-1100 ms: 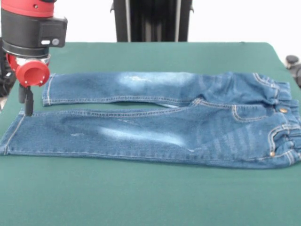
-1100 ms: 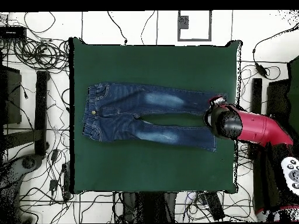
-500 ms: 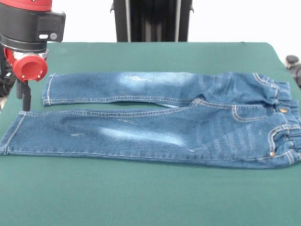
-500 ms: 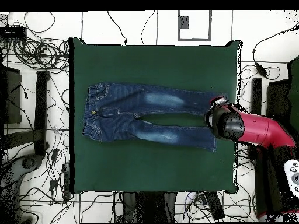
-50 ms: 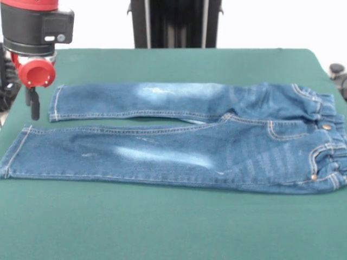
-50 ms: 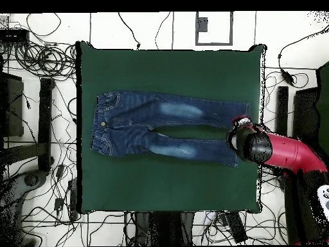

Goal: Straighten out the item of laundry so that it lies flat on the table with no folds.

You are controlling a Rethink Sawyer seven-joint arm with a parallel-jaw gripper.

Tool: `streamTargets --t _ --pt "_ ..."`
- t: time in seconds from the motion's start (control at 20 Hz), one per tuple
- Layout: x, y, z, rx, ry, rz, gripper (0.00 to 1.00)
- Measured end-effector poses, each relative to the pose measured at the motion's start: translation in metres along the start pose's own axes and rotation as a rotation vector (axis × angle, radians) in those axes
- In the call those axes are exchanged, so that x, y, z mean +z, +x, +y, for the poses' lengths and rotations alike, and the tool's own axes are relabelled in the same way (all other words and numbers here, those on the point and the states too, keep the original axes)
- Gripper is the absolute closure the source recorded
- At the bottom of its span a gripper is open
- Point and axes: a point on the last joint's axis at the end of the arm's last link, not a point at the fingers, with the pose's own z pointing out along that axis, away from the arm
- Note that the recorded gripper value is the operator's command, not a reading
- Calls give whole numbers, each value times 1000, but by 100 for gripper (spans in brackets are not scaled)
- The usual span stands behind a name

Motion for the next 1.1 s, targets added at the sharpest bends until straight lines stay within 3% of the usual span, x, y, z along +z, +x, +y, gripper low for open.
streamTargets --t 0.45,1.1 --pt "19 27 -31 20 39 79 0" --pt "25 51 -47 29 54 140 0"
